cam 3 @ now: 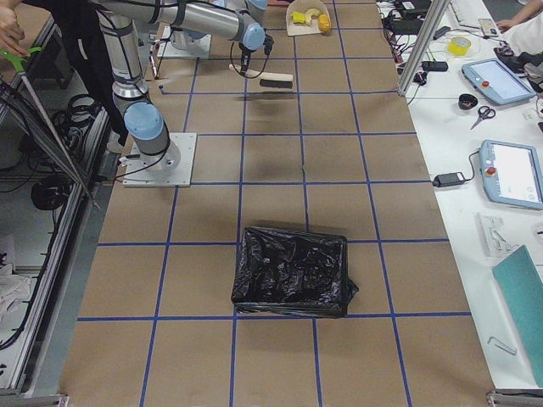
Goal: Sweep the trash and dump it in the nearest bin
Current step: 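Lift the dustpan with the left gripper and tip it over the black bin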
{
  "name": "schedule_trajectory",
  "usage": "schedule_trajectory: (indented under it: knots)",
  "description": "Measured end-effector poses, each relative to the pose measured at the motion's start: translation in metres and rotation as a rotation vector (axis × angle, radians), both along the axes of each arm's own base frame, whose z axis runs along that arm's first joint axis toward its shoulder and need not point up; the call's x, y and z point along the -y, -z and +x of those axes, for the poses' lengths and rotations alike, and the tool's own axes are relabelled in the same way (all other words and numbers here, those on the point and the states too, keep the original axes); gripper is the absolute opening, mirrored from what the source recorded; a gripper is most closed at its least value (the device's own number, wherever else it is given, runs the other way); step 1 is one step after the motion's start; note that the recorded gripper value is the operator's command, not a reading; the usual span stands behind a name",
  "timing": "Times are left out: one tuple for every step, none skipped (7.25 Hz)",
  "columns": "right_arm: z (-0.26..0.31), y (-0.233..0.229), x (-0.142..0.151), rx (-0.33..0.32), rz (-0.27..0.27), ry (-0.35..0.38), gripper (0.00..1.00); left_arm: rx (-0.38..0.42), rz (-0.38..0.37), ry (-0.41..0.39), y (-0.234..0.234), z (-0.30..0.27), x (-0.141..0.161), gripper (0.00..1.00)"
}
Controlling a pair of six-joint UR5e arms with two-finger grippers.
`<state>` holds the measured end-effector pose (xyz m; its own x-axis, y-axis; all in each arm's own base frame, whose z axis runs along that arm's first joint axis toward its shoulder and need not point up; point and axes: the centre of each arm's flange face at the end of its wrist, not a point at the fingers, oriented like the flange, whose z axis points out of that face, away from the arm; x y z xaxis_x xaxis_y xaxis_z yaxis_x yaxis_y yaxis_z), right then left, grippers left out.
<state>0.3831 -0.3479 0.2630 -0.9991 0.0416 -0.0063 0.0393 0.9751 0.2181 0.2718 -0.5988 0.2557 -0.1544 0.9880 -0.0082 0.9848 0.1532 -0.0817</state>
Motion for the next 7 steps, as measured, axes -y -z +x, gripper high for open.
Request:
schedule_trajectory:
  knots:
    - [0.0002, 0.0006, 0.0000, -0.001, 0.001, 0.000, 0.00, 0.002, -0.001, 0.000, 0.0023, 0.0006, 0.0007, 0.52]
    - [0.0003, 0.0016, -0.0002, -0.002, 0.003, 0.000, 0.00, 0.003, -0.002, 0.000, 0.0038, 0.0009, 0.0012, 0.64]
    - [0.0004, 0.0030, -0.0006, -0.003, 0.006, -0.002, 0.00, 0.003, -0.002, 0.000, 0.0049, 0.0012, 0.0016, 0.65]
    - [0.0004, 0.0036, -0.0008, -0.003, 0.007, -0.010, 0.00, 0.002, -0.001, 0.000, 0.0064, 0.0015, 0.0018, 0.59]
    - [0.0003, 0.0038, -0.0010, 0.001, 0.007, -0.027, 0.00, 0.001, 0.000, 0.000, 0.0074, 0.0015, 0.0019, 0.56]
    - [0.0003, 0.0038, -0.0011, 0.004, 0.006, -0.043, 0.00, 0.000, 0.000, 0.000, 0.0080, 0.0014, 0.0019, 0.39]
    - [0.0002, 0.0038, -0.0013, 0.006, 0.006, -0.051, 0.00, 0.000, 0.000, 0.000, 0.0080, 0.0014, 0.0018, 0.16]
